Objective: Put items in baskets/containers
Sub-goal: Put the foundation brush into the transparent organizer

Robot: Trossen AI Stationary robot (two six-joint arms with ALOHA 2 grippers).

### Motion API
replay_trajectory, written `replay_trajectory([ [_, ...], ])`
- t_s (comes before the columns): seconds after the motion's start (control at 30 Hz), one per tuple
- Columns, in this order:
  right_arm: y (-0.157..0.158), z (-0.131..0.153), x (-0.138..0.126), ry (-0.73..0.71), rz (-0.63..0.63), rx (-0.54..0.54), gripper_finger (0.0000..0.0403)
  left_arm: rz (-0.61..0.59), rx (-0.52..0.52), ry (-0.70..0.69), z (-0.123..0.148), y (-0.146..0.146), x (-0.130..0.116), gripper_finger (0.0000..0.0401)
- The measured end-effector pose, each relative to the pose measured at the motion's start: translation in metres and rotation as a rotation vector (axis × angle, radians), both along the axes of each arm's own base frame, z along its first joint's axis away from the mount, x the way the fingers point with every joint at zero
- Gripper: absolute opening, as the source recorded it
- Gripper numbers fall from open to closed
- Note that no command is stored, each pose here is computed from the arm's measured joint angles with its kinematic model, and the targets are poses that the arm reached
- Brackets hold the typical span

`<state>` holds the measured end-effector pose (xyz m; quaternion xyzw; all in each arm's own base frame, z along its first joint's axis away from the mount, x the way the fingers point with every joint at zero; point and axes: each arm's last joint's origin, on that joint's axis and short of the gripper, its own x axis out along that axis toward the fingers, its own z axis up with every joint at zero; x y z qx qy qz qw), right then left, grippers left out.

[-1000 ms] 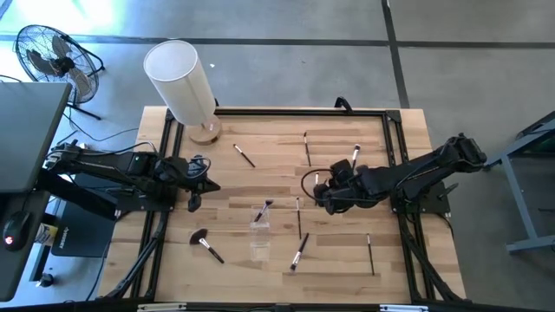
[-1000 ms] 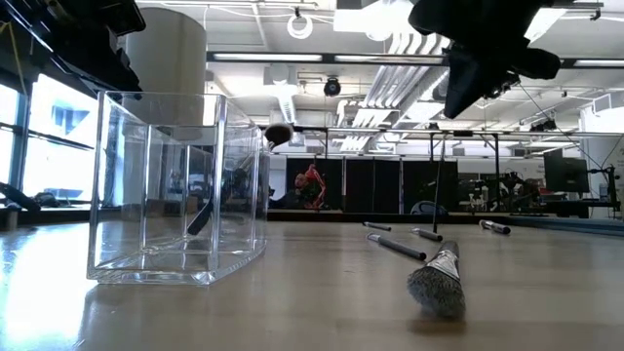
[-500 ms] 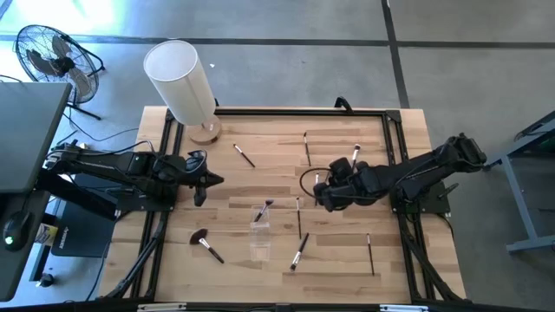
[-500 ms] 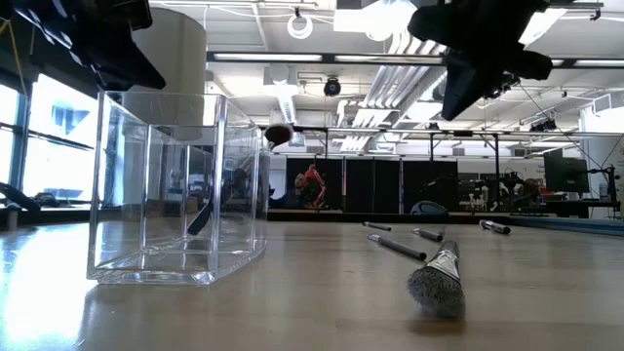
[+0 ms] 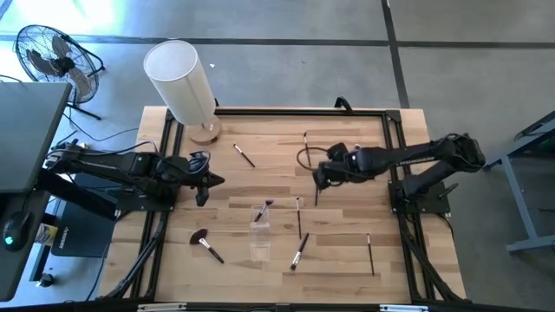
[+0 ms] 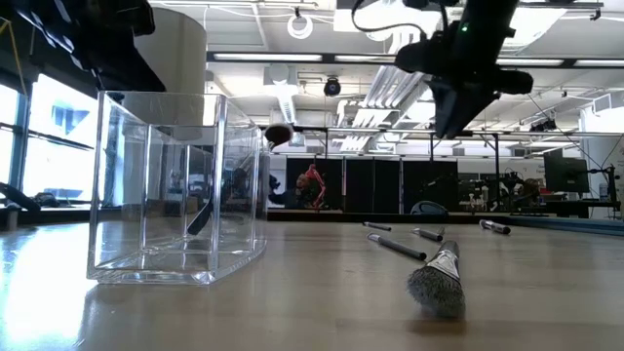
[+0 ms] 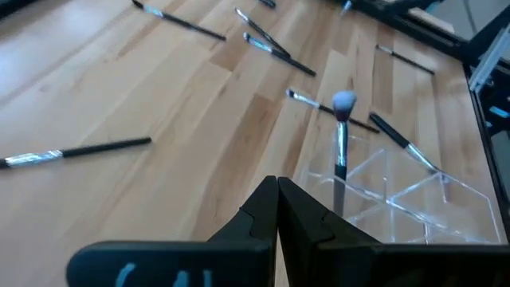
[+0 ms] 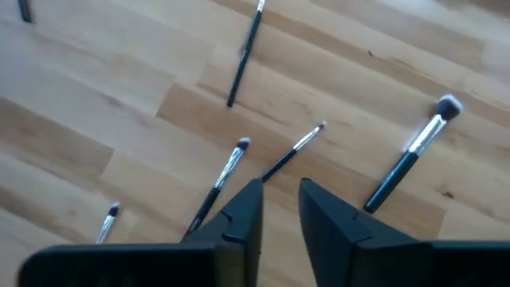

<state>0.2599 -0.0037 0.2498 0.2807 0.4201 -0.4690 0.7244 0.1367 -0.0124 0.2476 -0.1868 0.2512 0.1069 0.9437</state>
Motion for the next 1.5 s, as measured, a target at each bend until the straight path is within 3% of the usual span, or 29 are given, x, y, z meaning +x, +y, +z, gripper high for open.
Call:
replay_trajectory([
  [0.2,-0.035,-0.005,0.014,-0.074,-0.044,0.069,0.0121,-0.004,0.000,0.028,-0.003,0.000,0.002,0.0000],
  [0.63,-0.094,-0.071,0.028,0.062,-0.362,0.266,0.0111,-0.032,0.044,0.051,-0.004,0.000,0.001,0.0000],
  [1.27,-0.118,-0.112,0.026,0.162,-0.532,0.394,0.0110,-0.116,0.175,0.105,-0.007,0.000,-0.001,0.0000],
  [1.5,-0.117,-0.124,0.030,0.213,-0.515,0.303,0.0096,-0.125,0.171,0.121,-0.009,0.000,-0.002,0.0000],
])
